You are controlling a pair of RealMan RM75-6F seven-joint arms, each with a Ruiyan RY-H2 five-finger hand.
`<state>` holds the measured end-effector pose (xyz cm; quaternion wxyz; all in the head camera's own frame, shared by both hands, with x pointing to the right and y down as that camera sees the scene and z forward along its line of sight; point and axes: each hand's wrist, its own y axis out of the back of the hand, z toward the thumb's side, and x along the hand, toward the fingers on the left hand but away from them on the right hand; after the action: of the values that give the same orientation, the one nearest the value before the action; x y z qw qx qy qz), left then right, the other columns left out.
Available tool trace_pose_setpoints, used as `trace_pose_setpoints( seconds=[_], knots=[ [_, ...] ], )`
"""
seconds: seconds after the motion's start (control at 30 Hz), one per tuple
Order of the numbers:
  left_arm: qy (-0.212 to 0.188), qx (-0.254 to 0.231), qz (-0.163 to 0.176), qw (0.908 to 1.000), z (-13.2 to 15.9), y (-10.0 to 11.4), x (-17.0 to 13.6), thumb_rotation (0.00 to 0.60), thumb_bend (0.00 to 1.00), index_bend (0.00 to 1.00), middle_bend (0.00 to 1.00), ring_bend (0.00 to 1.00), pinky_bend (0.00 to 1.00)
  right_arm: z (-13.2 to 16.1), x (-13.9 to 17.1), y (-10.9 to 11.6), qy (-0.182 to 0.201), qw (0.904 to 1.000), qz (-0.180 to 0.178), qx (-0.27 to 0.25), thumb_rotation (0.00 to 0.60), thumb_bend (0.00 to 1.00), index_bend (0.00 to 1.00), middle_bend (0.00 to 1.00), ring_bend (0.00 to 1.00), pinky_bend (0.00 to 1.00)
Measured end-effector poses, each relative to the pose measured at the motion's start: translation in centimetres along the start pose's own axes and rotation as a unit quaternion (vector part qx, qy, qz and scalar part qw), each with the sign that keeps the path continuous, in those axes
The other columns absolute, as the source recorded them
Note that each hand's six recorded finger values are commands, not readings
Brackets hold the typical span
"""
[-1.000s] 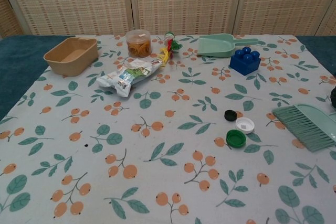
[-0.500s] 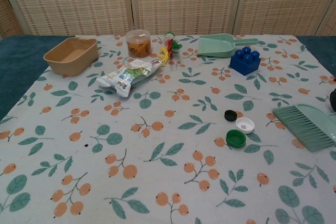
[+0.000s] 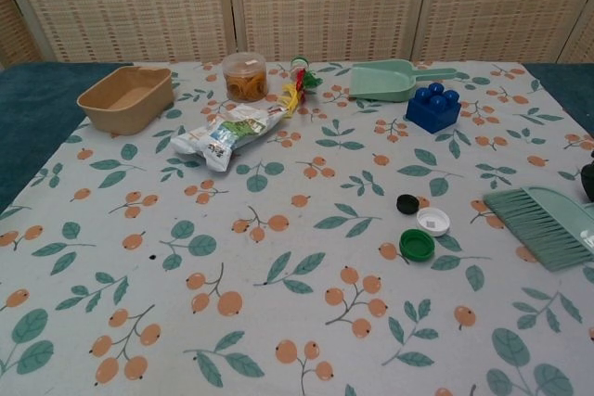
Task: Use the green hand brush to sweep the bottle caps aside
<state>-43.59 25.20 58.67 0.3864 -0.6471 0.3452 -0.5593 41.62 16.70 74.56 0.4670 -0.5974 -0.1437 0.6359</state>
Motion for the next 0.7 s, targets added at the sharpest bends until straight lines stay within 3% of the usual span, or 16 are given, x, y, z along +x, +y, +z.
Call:
trace_pose_setpoints(
  seconds=[0.37,0.53,0.7],
  knots=[
    [0.000,0.000,0.000,1.0000,-0.03,0.05,-0.03,0.600,0.39,0.00,0.00,0.00,0.07,0.11,0.05,0.04,-0.003,1.0000,-0.005,0.001,0.600,0.29,0.63,0.54,0.34,0.00],
    [0.002,-0.002,0.001,1.0000,-0.14,0.12,-0.08,0.599,0.39,0.00,0.00,0.00,0.07,0.45,0.01,-0.24,-0.003,1.0000,-0.001,-0.001,0.600,0.38,0.68,0.61,0.42,0.03],
    [0.002,-0.001,0.001,1.0000,-0.12,0.15,-0.12,0.600,0.39,0.00,0.00,0.00,0.07,0.47,-0.09,0.16,0.002,0.9998,-0.010,-0.016,0.600,0.48,0.81,0.71,0.50,0.05]
  ],
)
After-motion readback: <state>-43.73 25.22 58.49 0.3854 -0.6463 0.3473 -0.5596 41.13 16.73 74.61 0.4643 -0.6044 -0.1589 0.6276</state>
